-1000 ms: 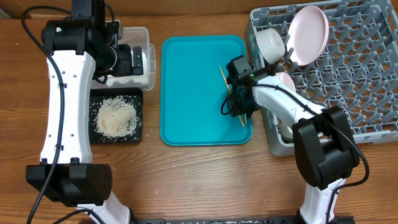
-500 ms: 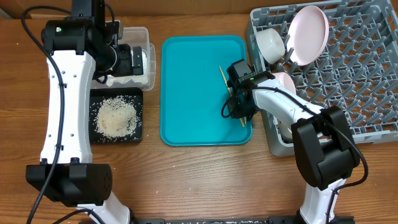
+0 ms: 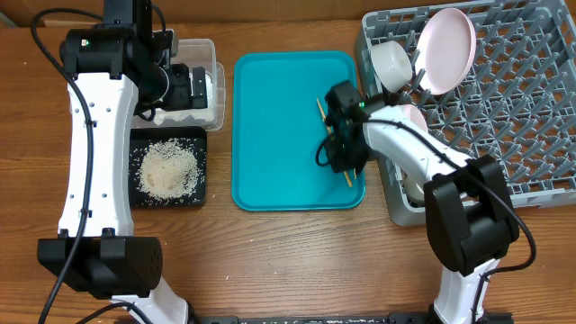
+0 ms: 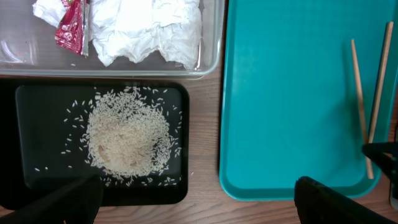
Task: Sort waste into correct bins and load items into the dishwasher
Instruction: 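Grasp one wooden chopstick on the teal tray with the right gripper, then carry the chopstick right and drop it into the dish rack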
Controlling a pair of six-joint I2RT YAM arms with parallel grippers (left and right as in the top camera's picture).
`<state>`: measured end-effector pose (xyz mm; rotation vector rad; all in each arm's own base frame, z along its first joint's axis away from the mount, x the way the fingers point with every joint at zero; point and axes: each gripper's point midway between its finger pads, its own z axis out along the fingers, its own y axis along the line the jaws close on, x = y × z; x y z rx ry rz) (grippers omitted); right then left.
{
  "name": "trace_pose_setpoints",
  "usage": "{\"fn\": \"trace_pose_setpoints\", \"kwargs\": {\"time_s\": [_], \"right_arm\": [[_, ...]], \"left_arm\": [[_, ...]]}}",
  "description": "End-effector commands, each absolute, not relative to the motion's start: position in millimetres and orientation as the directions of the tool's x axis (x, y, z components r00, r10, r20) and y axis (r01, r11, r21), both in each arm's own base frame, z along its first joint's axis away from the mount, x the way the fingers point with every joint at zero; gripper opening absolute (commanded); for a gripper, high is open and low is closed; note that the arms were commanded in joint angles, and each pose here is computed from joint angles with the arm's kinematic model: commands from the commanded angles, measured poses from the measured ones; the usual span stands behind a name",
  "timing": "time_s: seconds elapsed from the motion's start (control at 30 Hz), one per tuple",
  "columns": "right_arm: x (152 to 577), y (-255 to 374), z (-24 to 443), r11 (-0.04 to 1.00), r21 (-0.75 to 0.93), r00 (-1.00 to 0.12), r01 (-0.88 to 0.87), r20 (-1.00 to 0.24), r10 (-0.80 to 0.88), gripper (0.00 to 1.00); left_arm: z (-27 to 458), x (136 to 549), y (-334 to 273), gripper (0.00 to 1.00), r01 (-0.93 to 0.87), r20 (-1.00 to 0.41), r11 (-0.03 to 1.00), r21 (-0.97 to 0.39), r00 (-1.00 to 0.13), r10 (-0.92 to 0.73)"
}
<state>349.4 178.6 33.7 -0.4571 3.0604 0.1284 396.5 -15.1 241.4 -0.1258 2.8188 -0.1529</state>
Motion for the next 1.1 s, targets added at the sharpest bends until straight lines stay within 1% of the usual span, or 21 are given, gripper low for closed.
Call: {"fn": "trace_pose_setpoints", "kwargs": {"time_s": [0.0, 0.13, 0.27, 0.4, 0.47, 0.6, 0.7, 0.83, 0.97, 1.07], "right_arm": [[375, 200, 113, 0.939, 0.137, -0.931, -0.316, -0.235, -0.279, 0.04], [378, 186, 182, 0.945, 0.127, -0.91, -0.301, -0.333, -0.245, 0.04], [365, 145, 222, 0.973, 0.057, -0.91, -0.224, -0.37, -0.188, 0.04], [345, 80, 245, 0.998, -0.064, -0.927, 0.007, -0.374, -0.017, 0.04], [333, 56, 250, 0.992, -0.111, -0.931, 0.068, -0.365, 0.023, 0.04], [327, 19, 243, 0.967, -0.211, -0.935, 0.146, -0.348, 0.066, 0.04], [327, -7, 223, 0.936, -0.292, -0.942, 0.196, -0.321, 0.097, 0.04], [321, -43, 188, 0.89, -0.415, -0.962, 0.189, -0.259, 0.083, 0.04], [322, -59, 155, 0.889, -0.438, -0.975, 0.135, -0.22, 0.04, 0.04], [325, -65, 142, 0.888, -0.438, -0.973, 0.137, -0.227, 0.038, 0.04]], "left_arm": [[253, 397, -16, 1.0, -0.062, -0.342, 0.991, -0.115, -0.935, -0.098], [253, 397, -14, 1.0, -0.066, -0.341, 0.991, -0.115, -0.934, -0.102], [253, 397, -14, 1.0, -0.066, -0.341, 0.991, -0.115, -0.934, -0.102], [253, 397, -15, 1.0, -0.064, -0.341, 0.991, -0.115, -0.935, -0.1], [253, 397, -15, 1.0, -0.064, -0.342, 0.991, -0.115, -0.935, -0.1], [253, 397, -14, 1.0, -0.067, -0.341, 0.991, -0.115, -0.934, -0.103], [253, 397, -14, 1.0, -0.066, -0.341, 0.991, -0.115, -0.934, -0.102], [253, 397, -14, 1.0, -0.066, -0.341, 0.991, -0.115, -0.934, -0.102], [253, 397, -15, 1.0, -0.065, -0.342, 0.991, -0.115, -0.934, -0.101], [253, 397, -15, 1.0, -0.065, -0.342, 0.991, -0.115, -0.934, -0.101]]}}
